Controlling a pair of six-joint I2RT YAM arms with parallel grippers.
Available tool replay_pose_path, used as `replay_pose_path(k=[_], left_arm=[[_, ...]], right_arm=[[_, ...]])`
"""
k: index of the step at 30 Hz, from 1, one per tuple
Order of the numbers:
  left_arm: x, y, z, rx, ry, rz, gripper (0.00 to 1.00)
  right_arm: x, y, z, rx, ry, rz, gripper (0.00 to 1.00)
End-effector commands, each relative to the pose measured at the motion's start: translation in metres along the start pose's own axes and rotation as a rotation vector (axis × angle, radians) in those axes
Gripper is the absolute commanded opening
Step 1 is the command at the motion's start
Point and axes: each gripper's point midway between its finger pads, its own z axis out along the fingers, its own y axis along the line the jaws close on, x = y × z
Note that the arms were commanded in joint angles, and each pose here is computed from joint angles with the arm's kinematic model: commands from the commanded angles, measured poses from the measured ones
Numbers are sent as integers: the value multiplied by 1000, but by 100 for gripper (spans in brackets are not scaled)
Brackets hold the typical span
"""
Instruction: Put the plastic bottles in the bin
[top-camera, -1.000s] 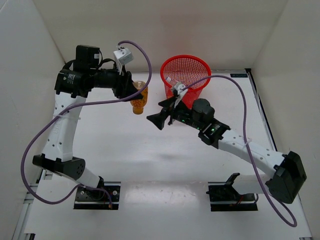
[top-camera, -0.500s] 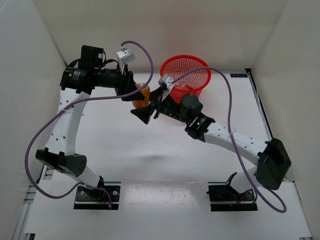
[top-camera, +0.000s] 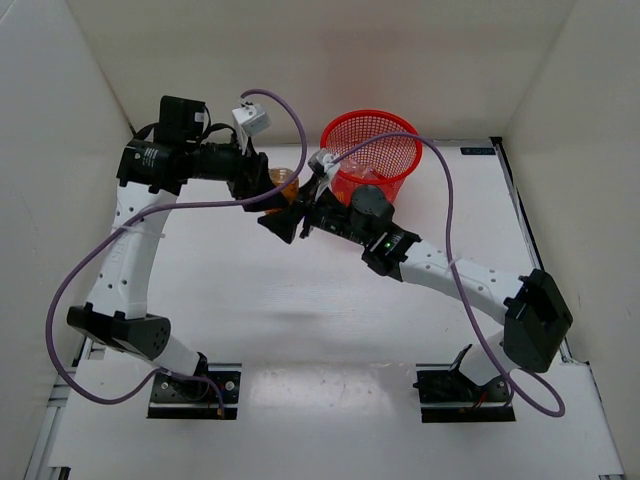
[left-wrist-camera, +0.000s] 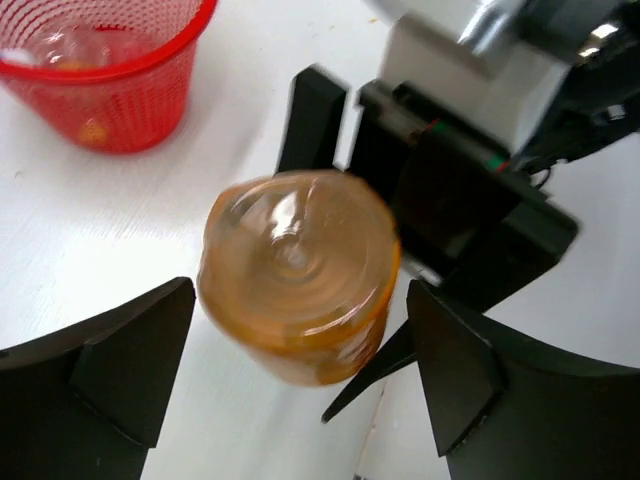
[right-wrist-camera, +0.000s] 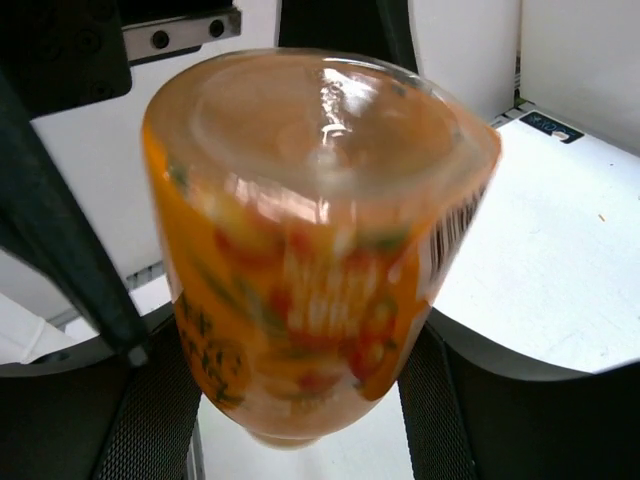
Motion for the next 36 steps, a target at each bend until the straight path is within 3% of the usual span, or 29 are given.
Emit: replay_pose_path(k=[1,4,7,8,9,11,13,14,16,18,20,21,23,25,27,28,29,32,36], left_arm=[[6,4,-15,-117,27,25,100],[-12,23,-30,-297,-28,43,100],[-36,57,-73,-642,-109,74,100],[-40,74,-100,-824,-116,74,100],[-45,75,-120,-919,-140,82,100],[-34,91,-158,-1139,-109,85,100],[9,99,-172,-1224,45,121,100],[30,102,-183,-1294,116,113,100],[93,103,-184,-1317,261,74,100],[132,100,-183,-1310,338,54,100],[174,94,-191,-1333,406,15,100],[186,92,-194,-1343,418,-1,100],[215,83,-199,-1349,459,-44,100],[226,77,-197,-1322,449,-62,100],[237,72,-197,-1315,436,-86,100],[236,70,-194,-1294,413,-87,100],[243,70,-193,-1286,425,-111,100],[243,68,-191,-1276,383,-141,100],[233,73,-187,-1255,361,-166,100]], right_arm=[[-55,7,-10,18,-133,-60,7],[-59,-9,-21,130,-136,-88,0],[-71,-34,-31,281,-145,-186,0],[-76,-57,-40,401,-128,-244,0],[-100,-67,-44,460,-157,-271,0],[-106,-109,-54,617,-91,-306,0],[-144,-159,-69,817,-110,-320,0],[-142,-180,-78,889,-48,-316,0],[-141,-230,-86,1000,7,-293,1],[-161,-252,-95,1081,-2,-293,14],[-147,-289,-102,1163,61,-299,28],[-152,-295,-106,1190,66,-299,38],[-131,-316,-110,1237,148,-323,50],[-115,-325,-114,1269,207,-328,67],[-106,-328,-122,1300,245,-327,78],[-103,-329,-129,1335,263,-322,92],[-95,-331,-134,1364,267,-306,99],[-103,-327,-152,1441,245,-310,99],[-138,-298,-166,1413,179,-329,99]])
